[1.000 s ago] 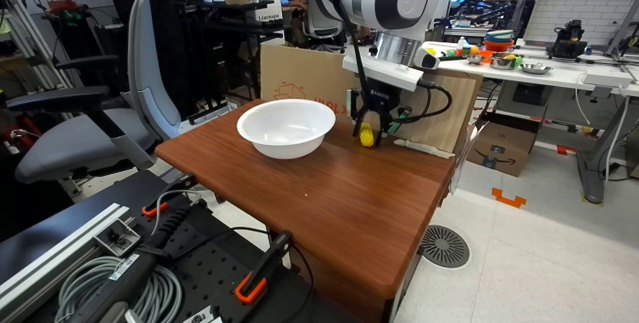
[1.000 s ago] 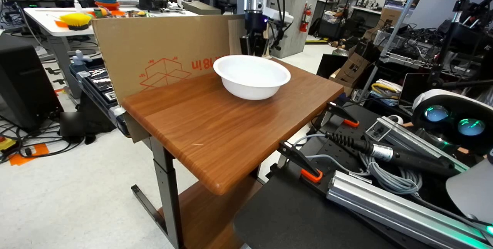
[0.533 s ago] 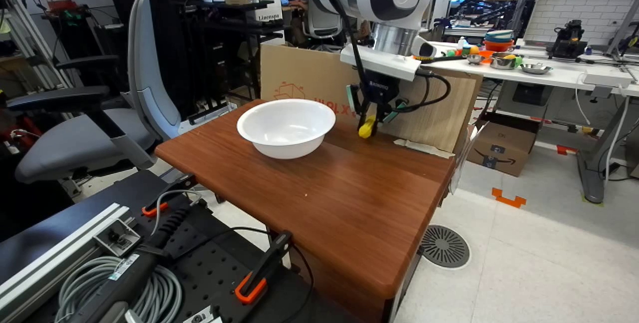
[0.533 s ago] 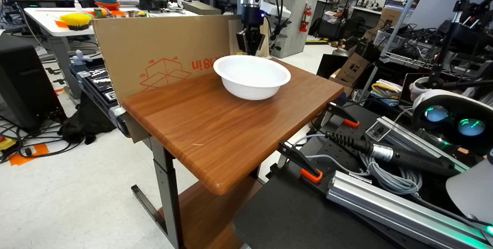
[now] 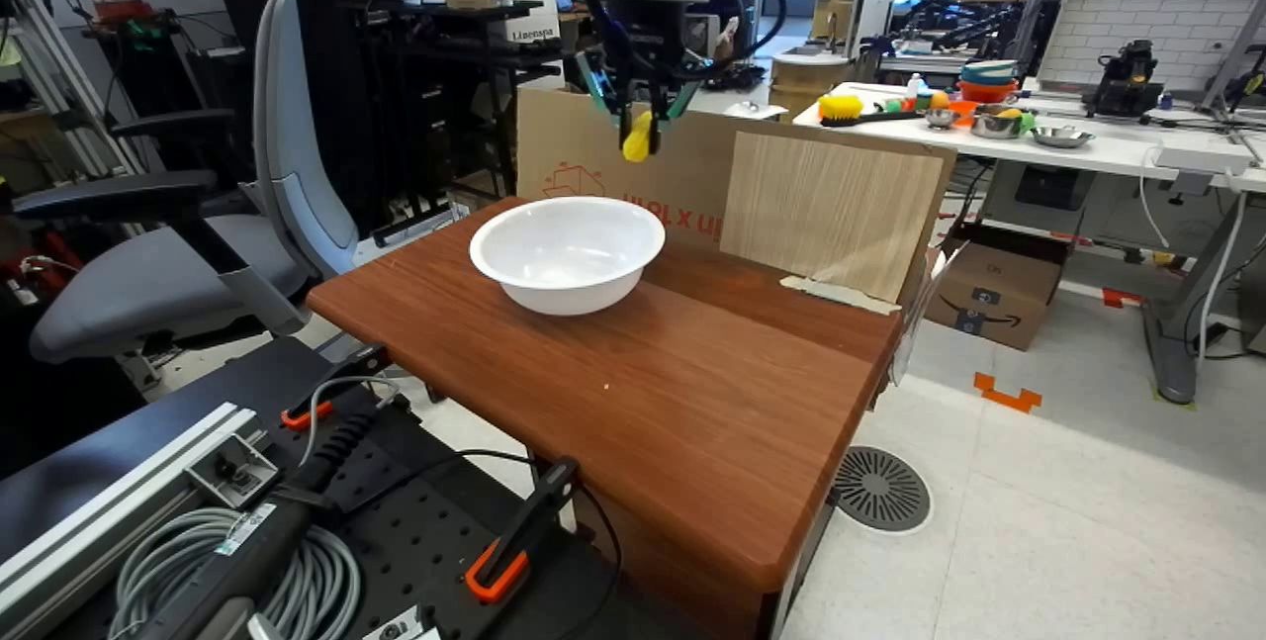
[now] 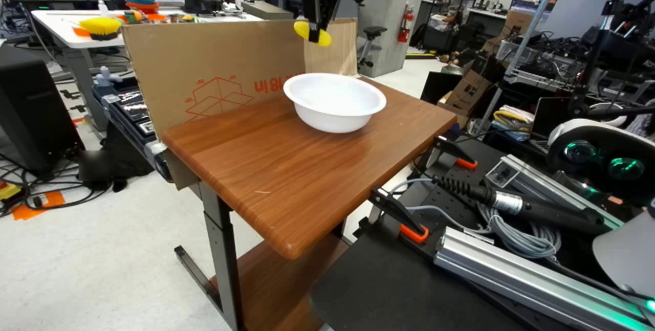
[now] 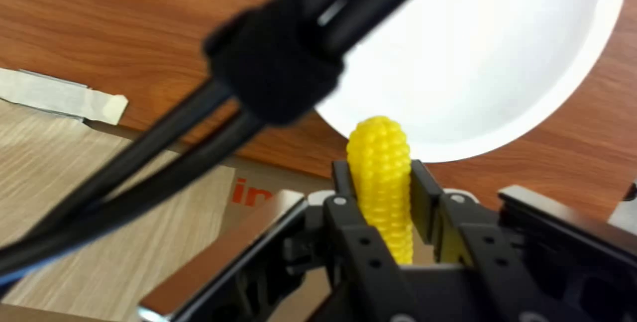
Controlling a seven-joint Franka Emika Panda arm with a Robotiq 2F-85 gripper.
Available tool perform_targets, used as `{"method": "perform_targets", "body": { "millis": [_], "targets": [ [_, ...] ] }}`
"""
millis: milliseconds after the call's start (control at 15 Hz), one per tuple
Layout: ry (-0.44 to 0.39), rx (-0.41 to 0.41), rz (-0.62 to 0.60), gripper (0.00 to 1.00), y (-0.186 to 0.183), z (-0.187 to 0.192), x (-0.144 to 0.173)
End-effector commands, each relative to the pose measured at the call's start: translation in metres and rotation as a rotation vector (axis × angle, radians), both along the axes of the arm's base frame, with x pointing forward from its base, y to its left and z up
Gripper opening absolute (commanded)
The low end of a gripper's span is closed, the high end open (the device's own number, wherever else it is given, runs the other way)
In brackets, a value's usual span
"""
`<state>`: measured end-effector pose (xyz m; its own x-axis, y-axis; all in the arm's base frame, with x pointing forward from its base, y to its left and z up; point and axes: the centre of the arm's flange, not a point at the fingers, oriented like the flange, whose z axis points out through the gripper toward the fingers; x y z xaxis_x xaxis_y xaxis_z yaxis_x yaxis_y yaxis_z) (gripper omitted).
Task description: Pick up the yellow object and put it inside the white basin
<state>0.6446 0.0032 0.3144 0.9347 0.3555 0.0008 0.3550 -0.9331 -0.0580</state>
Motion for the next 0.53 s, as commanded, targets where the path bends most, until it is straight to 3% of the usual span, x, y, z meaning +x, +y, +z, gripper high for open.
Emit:
{"method": "perform_targets", "body": {
  "millis": [0, 333, 467],
  "targets": [
    [0.019, 0.005, 0.059, 0.08, 0.035, 0.032, -0.073],
    [0.124, 0.063, 0.08, 0.08, 0.05, 0.021, -0.108],
    [0.128, 0.073, 0.031, 0.08, 0.049, 0.006, -0.109]
  ]
}}
